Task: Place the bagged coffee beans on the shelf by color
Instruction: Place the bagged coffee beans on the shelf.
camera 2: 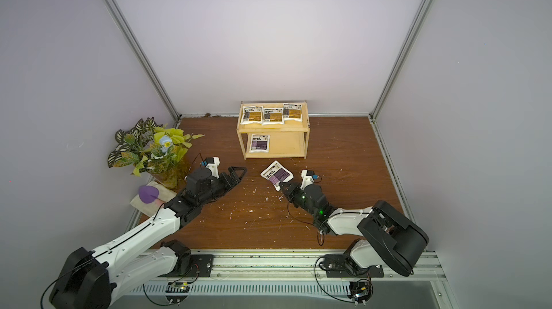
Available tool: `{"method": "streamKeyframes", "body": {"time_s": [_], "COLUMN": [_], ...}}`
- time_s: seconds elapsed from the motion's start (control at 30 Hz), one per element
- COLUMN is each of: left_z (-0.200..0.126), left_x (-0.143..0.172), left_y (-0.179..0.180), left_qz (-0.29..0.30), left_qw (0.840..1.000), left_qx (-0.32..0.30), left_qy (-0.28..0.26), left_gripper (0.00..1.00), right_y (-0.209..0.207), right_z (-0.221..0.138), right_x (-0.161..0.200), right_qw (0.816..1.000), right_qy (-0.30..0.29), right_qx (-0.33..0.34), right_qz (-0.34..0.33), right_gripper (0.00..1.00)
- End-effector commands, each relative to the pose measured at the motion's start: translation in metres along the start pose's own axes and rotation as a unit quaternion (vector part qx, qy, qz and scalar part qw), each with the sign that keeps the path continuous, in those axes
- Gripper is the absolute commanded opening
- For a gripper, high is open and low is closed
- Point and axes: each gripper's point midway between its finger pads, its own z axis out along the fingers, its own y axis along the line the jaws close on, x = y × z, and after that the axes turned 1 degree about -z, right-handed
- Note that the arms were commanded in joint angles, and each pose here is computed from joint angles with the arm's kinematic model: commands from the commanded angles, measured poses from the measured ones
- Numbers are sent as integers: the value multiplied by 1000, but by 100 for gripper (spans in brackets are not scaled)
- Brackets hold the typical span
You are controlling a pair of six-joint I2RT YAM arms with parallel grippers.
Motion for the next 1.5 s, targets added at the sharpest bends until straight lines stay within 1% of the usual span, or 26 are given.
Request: {"method": "streamKeyframes", "body": {"time_s": [0.0,0.13,0.27,0.43,0.57,0.7,0.87,1.13,1.47], "left_z": [1,5,11,21,29,33,37,46,54], "left_x": [-9,-10,-11,-7,-7,-7,-7,-8,-6], "left_y": [-14,-20,-24,-29,-32,-32,-33,-32,-33], "left_qz": [-48,-86,-104,-102,-101,-100,-86,-84,-92], "left_qw": [998,994,991,991,991,991,992,993,991], "left_qx": [42,64,77,86,91,89,86,83,90], "left_qy": [-18,-16,-13,4,12,14,20,21,31], "left_gripper": [99,100,99,100,99,99,99,99,100], "right_y": [14,20,23,30,32,26,19,9,-8], "right_z": [-6,-7,3,25,40,55,69,88,112], "right_x": [-32,-50,-61,-66,-77,-86,-101,-123,-135], "right_qw": [995,987,981,976,968,962,952,943,936], "right_qy": [-95,-151,-180,-195,-221,-243,-270,-292,-305], "right_qx": [-20,-30,-32,-42,-39,-23,-19,-14,-3], "right_qz": [19,47,71,90,108,122,143,156,178], "right_gripper": [0,0,0,0,0,0,0,0,0]}}
